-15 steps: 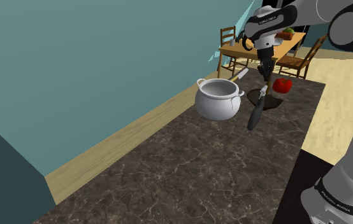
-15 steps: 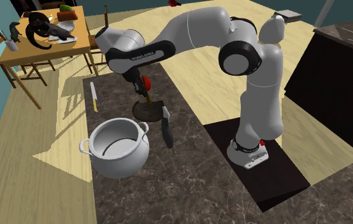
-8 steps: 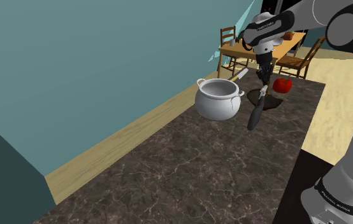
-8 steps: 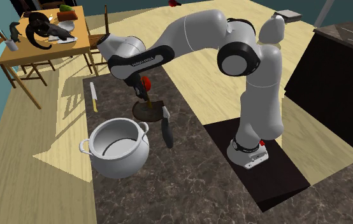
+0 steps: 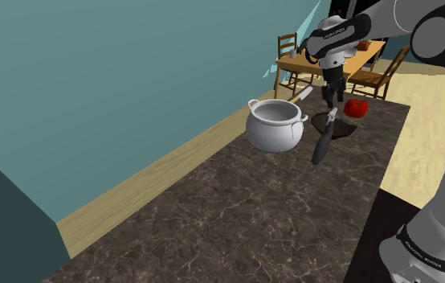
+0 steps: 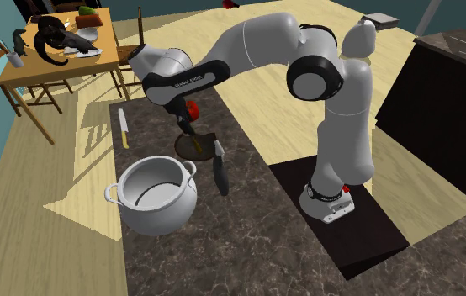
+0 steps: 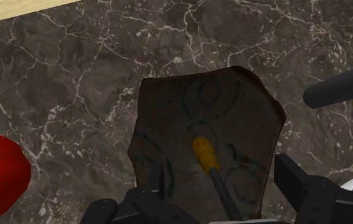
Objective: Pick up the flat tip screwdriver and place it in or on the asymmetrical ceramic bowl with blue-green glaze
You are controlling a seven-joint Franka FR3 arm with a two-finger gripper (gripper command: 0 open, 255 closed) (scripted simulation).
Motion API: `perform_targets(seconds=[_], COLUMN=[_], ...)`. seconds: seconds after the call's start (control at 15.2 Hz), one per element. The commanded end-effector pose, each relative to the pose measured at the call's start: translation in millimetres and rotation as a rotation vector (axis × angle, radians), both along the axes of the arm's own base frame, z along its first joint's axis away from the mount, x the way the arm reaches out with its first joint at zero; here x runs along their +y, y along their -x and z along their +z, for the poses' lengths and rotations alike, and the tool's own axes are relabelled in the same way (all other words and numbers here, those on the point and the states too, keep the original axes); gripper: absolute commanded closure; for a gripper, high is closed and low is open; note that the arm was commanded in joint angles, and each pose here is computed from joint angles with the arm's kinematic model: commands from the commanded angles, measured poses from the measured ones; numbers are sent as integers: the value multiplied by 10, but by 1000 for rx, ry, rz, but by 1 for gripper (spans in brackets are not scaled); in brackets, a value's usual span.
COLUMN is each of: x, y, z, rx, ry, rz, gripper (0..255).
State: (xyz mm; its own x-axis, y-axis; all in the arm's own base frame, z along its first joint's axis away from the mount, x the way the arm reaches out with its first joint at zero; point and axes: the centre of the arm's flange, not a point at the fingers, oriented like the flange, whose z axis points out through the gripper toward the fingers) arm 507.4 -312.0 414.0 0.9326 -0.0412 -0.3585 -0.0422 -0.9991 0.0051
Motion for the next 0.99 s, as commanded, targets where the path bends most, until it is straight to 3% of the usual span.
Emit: perform_targets(seconds=[0.0, 0.13, 0.4, 0.92], x=[0, 0, -5, -5], y=[0, 0, -179, -179], z=[-1, -1, 466, 466], rx=[0, 0, 0, 0], ry=[0, 0, 0, 0], rz=[0, 0, 0, 0], gripper=[0, 0, 0, 0])
